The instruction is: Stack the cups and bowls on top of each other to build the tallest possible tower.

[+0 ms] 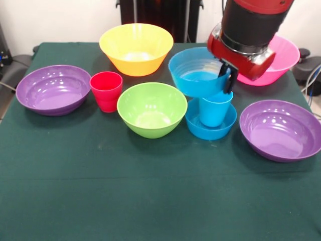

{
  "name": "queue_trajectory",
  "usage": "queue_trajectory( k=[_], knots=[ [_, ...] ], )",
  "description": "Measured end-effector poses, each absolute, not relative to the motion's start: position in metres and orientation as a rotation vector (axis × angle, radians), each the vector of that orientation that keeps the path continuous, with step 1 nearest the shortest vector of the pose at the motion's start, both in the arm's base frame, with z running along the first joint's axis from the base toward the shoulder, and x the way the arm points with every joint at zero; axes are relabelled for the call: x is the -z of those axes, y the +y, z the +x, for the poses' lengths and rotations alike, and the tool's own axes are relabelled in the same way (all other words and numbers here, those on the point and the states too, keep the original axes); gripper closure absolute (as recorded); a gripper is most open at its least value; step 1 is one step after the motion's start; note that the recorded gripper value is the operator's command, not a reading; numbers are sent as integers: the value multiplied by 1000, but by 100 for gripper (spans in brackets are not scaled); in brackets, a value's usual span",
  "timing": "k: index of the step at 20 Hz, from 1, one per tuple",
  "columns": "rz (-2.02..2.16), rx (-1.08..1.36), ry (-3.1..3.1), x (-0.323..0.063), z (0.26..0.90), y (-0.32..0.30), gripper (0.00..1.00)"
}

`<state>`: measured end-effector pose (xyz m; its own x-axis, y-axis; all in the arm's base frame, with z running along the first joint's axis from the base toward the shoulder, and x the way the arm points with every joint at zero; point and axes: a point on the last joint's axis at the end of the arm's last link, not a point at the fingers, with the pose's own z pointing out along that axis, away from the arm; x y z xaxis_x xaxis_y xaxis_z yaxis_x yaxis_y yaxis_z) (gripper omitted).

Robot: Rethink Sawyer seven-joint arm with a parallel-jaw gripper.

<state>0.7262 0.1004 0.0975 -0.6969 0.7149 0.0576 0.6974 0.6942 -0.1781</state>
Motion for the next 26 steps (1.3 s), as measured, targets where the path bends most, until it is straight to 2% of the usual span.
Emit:
queue_trajectory(
  k=[13,26],
  knots=[
    [-1147,-373,-2722,-44,702,75,100],
    [-1065,-457,-2701,-8,680,96,100]
  ],
)
